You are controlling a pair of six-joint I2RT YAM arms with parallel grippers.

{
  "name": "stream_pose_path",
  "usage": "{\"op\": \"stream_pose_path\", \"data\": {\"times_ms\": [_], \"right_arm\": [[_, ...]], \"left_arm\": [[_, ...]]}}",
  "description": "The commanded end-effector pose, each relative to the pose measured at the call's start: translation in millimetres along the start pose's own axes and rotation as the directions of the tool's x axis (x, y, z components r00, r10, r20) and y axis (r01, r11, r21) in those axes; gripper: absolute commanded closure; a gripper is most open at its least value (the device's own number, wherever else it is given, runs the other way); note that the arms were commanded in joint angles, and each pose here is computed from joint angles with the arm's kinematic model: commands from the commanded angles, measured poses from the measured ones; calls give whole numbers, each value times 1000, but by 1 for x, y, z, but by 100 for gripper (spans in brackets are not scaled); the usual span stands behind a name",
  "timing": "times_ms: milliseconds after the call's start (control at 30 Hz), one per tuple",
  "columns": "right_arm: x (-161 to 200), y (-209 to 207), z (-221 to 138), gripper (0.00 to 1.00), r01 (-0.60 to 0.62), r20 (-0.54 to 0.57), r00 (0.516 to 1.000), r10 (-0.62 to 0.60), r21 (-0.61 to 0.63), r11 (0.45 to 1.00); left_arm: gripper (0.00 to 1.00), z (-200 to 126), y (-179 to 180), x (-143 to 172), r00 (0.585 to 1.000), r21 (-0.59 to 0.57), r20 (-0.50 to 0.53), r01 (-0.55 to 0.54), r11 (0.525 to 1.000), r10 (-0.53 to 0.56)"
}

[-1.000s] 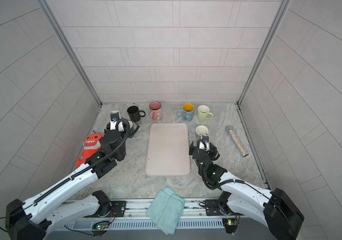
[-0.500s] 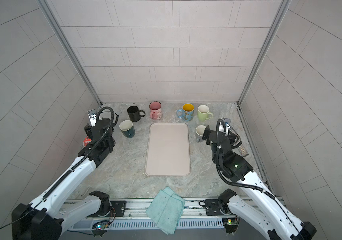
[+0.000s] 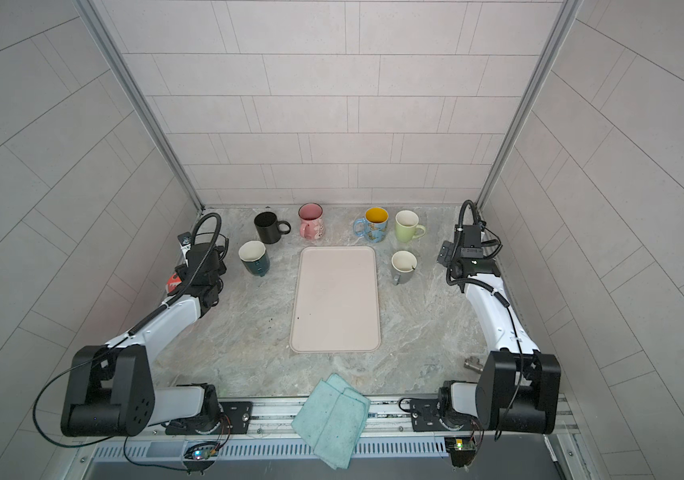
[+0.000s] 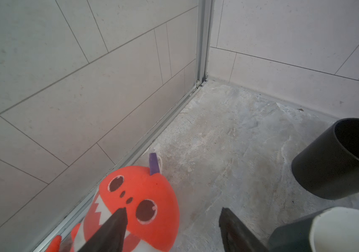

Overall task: Turn the mug right side up
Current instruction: Reset both arms

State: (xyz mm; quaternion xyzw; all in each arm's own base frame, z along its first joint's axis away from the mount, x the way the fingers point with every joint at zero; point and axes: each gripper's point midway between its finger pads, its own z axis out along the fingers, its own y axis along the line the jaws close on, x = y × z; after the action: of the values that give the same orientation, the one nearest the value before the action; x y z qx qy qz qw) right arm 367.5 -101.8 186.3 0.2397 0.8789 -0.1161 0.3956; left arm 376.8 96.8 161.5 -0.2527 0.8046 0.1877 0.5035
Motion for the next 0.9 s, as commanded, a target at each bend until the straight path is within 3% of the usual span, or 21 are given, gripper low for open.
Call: {"op": "stream_pose_path", "data": {"times_ms": [0,167,433,633,700,800,867], "right_arm": [[-10,4,18,1,24,43,999,-23,-26,999],[2,1,49,1,54,9,999,-54,-14,998],[3,4,67,1,69,16,998,-69,-31,997],[8,11,76,1,75,36,997,-73,-69,995],[12,13,78,1,76,49,996,-72,-81,994],[16,14,77,1,84,79,994,-77,-99,992],[17,15,76,1,83,101,992,-72,-109,991]], "left_arm": [[30,11,-14,3,999,83,19,31,996,-32],[32,23,-19,19,1000,135,-22,21,991,-18],[33,29,-26,29,998,189,-67,-1,982,14],[33,29,-27,50,998,223,-46,-20,975,31],[33,28,-35,58,999,284,8,-32,958,31],[33,17,-39,60,999,333,7,-43,942,44],[33,10,-52,62,996,413,51,-84,907,69]]}}
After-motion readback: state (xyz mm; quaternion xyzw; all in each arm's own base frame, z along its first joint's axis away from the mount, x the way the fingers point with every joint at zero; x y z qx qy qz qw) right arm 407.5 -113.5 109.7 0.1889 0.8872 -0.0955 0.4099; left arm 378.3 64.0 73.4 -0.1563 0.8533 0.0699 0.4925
